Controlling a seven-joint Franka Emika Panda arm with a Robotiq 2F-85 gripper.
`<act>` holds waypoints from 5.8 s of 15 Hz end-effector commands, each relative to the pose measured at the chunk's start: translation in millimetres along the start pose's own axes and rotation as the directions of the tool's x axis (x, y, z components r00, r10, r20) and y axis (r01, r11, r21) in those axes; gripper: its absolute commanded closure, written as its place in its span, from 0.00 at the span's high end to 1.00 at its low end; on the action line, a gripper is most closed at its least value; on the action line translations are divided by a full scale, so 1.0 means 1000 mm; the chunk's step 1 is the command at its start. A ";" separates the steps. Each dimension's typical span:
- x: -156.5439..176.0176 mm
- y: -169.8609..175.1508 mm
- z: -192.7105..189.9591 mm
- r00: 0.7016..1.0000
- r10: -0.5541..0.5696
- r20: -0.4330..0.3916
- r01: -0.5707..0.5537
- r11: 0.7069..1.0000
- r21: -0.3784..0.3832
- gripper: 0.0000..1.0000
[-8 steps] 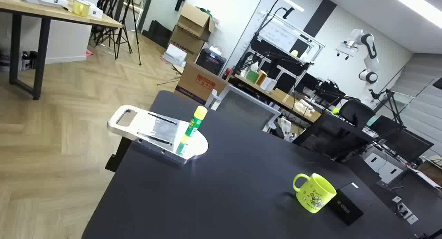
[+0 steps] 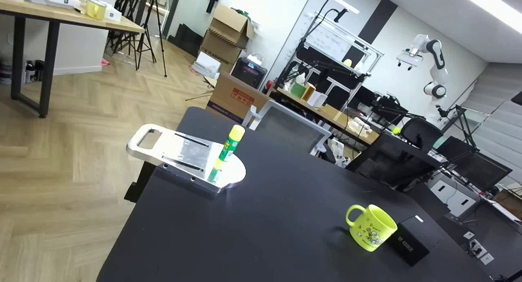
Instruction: Pick up the object and put it in the cup
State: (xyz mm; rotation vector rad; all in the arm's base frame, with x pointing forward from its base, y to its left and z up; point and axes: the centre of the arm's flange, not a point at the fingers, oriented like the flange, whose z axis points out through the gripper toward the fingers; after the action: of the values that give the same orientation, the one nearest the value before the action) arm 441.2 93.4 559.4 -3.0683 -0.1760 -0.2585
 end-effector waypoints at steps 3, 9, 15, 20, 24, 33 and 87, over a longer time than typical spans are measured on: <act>0.033 -0.017 0.021 0.996 -0.083 -0.038 0.083 0.997 -0.004 1.00; 0.103 -0.112 0.094 0.952 -0.296 -0.080 0.300 0.953 0.050 1.00; 0.110 -0.267 0.129 0.840 -0.536 -0.087 0.541 0.814 0.210 1.00; 0.085 -0.340 0.143 0.735 -0.674 -0.076 0.658 0.682 0.320 1.00; 0.068 -0.343 0.153 0.726 -0.684 -0.069 0.667 0.676 0.314 1.00; 0.083 -0.365 0.167 0.675 -0.737 -0.026 0.709 0.639 0.299 1.00; 0.114 -0.403 0.269 0.621 -0.759 0.198 0.652 0.640 0.407 0.77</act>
State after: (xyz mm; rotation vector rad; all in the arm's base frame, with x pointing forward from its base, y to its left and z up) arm 561.2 513.6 345.0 -2.5432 -1.3397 0.2205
